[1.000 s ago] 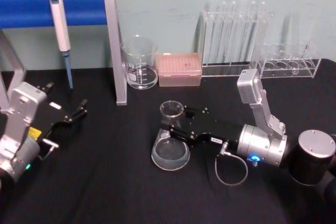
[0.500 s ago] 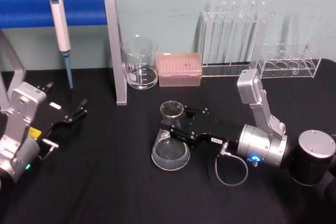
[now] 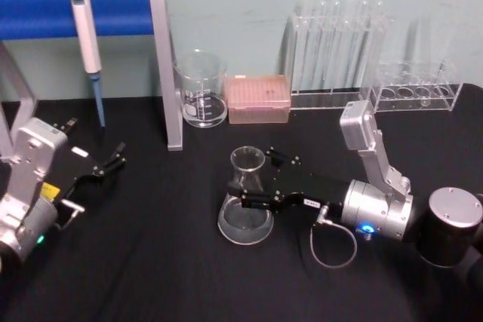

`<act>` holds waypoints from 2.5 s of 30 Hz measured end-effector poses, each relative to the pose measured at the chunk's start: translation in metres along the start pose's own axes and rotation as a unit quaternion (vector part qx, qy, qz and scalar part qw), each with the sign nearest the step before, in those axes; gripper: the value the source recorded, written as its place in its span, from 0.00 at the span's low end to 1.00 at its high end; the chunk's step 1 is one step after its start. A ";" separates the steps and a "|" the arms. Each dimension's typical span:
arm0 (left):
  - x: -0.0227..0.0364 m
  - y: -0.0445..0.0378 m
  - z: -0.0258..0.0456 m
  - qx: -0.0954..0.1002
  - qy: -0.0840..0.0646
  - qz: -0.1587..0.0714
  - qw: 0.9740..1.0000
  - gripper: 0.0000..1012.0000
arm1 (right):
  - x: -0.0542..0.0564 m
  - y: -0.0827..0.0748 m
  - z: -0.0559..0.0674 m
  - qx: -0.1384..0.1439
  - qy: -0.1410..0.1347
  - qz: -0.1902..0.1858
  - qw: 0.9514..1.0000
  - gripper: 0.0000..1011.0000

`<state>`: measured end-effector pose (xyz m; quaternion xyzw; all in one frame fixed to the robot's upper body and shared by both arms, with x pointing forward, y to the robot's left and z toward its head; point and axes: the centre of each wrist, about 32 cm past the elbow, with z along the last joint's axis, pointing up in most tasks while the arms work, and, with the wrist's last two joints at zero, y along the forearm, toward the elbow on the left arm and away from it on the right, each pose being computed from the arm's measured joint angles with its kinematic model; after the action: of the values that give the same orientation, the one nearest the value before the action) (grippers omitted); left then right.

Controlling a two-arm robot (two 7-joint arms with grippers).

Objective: Grasp the erlenmeyer flask with one hand, shake it three times, then place it back.

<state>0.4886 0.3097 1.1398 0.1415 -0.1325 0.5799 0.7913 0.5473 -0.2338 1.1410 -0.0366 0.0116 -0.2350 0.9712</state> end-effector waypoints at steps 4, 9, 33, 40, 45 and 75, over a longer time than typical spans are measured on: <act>0.0000 0.0000 0.0000 0.000 0.000 0.000 1.000 0.99 | 0.000 0.000 0.000 0.000 0.000 0.000 1.000 0.97; 0.0000 0.0000 0.0000 0.000 0.000 0.000 1.000 0.99 | 0.000 0.000 0.000 0.001 0.000 0.000 1.000 0.99; 0.0000 0.0000 0.0000 0.000 0.000 0.000 1.000 0.99 | 0.000 -0.007 0.003 -0.020 0.005 -0.001 1.000 0.99; 0.0000 0.0000 0.0000 0.000 0.000 0.000 1.000 0.99 | -0.001 -0.024 0.009 -0.036 0.002 -0.005 0.999 0.99; 0.0000 0.0000 0.0000 0.000 0.000 0.000 1.000 0.99 | -0.001 -0.043 0.016 -0.047 -0.005 -0.016 0.999 0.99; 0.0000 0.0000 0.0000 0.000 0.000 0.000 1.000 0.99 | -0.004 -0.037 0.010 0.062 -0.017 -0.331 0.942 0.99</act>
<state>0.4886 0.3097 1.1398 0.1415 -0.1325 0.5799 0.7913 0.5272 -0.2640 1.1543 0.0175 -0.0323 -0.5424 0.8393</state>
